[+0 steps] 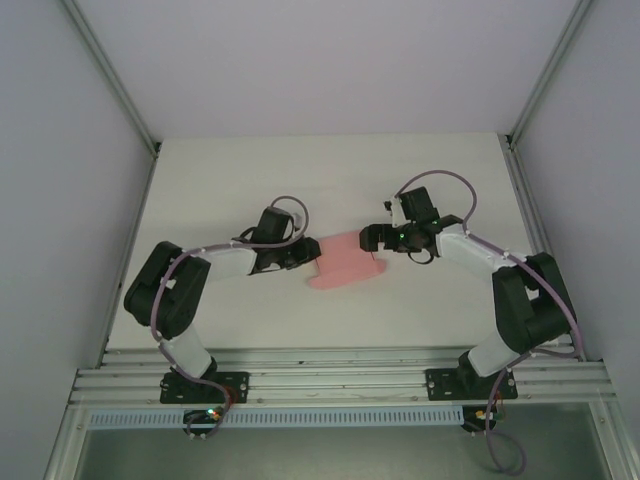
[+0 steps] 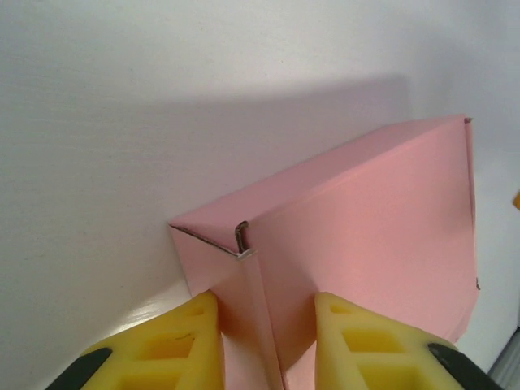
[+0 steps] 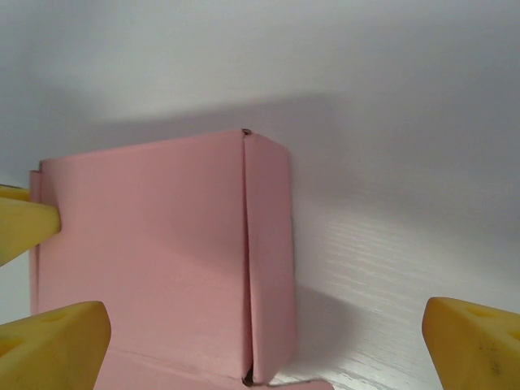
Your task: Assemble paper box
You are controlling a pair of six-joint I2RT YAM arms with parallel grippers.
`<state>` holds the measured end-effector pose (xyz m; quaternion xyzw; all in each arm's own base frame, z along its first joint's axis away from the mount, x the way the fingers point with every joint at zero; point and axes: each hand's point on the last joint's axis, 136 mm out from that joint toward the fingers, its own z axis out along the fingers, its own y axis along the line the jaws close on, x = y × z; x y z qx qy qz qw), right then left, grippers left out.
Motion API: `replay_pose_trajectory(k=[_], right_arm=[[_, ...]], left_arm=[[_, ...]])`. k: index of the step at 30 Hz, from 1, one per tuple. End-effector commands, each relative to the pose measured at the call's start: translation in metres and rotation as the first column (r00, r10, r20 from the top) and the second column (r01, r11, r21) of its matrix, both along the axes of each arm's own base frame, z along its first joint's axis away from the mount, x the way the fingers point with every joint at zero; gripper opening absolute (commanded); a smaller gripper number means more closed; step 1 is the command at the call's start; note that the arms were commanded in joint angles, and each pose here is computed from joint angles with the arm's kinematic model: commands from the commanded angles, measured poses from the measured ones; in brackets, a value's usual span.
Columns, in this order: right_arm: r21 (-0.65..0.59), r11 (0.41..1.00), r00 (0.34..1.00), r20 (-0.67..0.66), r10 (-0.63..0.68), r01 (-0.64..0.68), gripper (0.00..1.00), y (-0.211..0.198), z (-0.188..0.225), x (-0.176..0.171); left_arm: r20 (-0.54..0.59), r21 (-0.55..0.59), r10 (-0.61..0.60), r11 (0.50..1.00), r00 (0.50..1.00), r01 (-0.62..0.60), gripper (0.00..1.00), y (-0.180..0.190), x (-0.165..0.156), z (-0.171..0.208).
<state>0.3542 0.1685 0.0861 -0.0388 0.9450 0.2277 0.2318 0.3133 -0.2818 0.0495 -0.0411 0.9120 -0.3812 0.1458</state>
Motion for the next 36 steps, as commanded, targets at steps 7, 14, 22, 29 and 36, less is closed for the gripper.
replay_pose_trajectory(k=[7,14,22,29,36], right_arm=[[0.245,0.968,0.992,-0.098,0.081,-0.054,0.99,0.022,-0.002,0.001],[0.329,0.943,0.979,-0.178,0.101,-0.037,1.0,0.031,-0.015,-0.004],[0.463,0.885,0.966,-0.206,0.157,-0.045,0.84,0.046,-0.01,-0.003],[0.539,0.841,0.971,-0.173,0.166,-0.047,0.53,0.048,0.009,0.002],[0.559,0.828,0.974,-0.16,0.161,-0.045,0.43,0.046,0.017,-0.002]], left_arm=[[-0.027,-0.151,0.026,0.988,0.999,-0.03,0.26,0.008,-0.008,-0.02],[-0.037,-0.222,0.05,0.974,0.998,-0.056,0.23,0.01,-0.006,-0.023],[-0.041,-0.225,0.056,0.972,0.998,-0.064,0.24,0.013,-0.007,-0.027],[-0.01,-0.242,0.052,0.969,0.999,-0.053,0.26,0.01,0.001,-0.021],[0.042,-0.292,0.027,0.956,0.999,-0.013,0.38,-0.001,0.014,-0.001]])
